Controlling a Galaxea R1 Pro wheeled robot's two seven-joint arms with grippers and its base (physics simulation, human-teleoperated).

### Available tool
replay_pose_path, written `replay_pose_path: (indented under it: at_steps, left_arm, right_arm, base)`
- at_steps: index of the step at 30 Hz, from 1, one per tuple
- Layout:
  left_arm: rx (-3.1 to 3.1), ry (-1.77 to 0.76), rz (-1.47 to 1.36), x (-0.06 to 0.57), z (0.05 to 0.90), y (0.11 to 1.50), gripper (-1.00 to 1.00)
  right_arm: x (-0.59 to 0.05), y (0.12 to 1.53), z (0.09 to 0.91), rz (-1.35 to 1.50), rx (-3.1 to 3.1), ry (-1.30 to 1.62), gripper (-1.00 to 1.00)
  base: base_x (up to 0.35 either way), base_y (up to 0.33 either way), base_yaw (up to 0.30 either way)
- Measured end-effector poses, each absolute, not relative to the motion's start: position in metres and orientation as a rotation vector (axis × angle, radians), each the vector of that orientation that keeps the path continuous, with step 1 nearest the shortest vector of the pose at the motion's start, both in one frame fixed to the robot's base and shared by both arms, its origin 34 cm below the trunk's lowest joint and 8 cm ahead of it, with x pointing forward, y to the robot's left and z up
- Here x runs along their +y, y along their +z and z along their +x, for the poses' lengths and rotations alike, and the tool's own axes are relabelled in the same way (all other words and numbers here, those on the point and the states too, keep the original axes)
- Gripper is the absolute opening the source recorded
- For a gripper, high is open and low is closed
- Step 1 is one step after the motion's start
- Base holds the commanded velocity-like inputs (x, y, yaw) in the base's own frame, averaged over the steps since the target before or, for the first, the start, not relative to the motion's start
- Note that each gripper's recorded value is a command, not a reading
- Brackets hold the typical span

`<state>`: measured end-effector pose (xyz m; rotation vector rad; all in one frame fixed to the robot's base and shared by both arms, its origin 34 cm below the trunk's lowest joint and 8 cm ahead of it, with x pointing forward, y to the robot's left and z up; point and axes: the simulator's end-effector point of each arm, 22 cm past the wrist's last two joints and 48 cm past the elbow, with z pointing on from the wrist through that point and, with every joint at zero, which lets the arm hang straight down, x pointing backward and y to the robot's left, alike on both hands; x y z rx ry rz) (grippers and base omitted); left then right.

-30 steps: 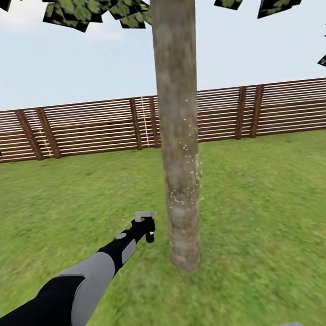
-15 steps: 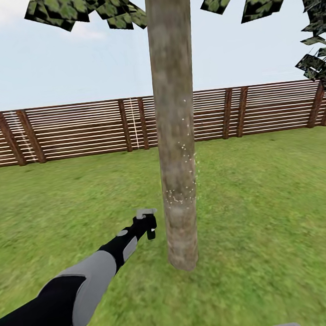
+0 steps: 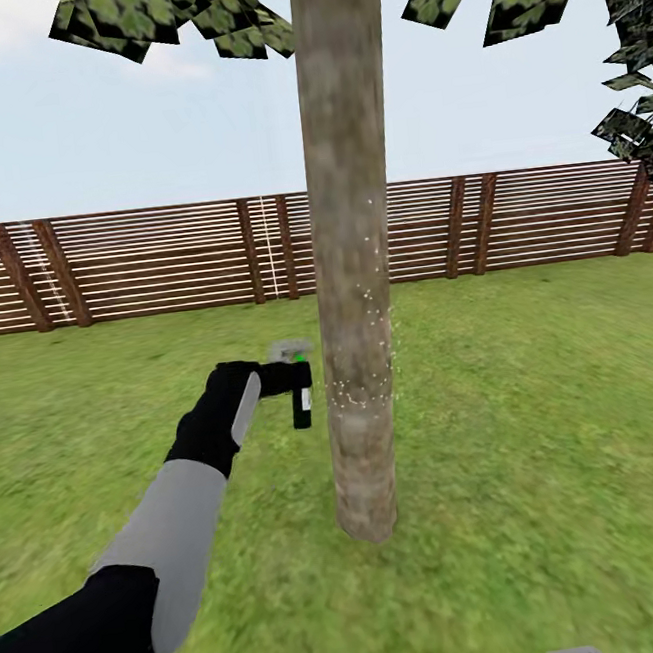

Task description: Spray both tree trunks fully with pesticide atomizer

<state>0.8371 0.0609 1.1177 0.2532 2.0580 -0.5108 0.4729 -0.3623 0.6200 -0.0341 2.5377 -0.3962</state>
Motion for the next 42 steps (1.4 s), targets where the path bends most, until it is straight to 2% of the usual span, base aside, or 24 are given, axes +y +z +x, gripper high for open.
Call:
replay_pose_path:
  at_steps: [21, 24, 34, 42]
  left_arm:
    - [1.809, -0.402, 0.364, 0.059, 0.849, 1.453, -1.00]
    - [1.748, -0.495, 0.384, 0.043, 0.832, 1.506, -1.00]
    - [1.676, -0.511, 0.412, 0.034, 0.797, 1.607, -1.00]
    - [1.649, -0.494, 0.410, 0.039, 0.790, 1.628, -1.00]
  right_arm:
    - [-0.362, 0.620, 0.473, -0.035, 2.539, -0.396, 1.00]
    - [-0.362, 0.620, 0.473, -0.034, 2.539, -0.396, 1.00]
    - [-0.362, 0.620, 0.473, -0.035, 2.539, -0.396, 1.00]
    - [-0.362, 0.620, 0.473, -0.034, 2.539, -0.396, 1.00]
  base:
    - [0.000, 0.000, 0.000]
    - [0.000, 0.000, 0.000]
    - [0.000, 0.000, 0.000]
    - [0.000, 0.000, 0.000]
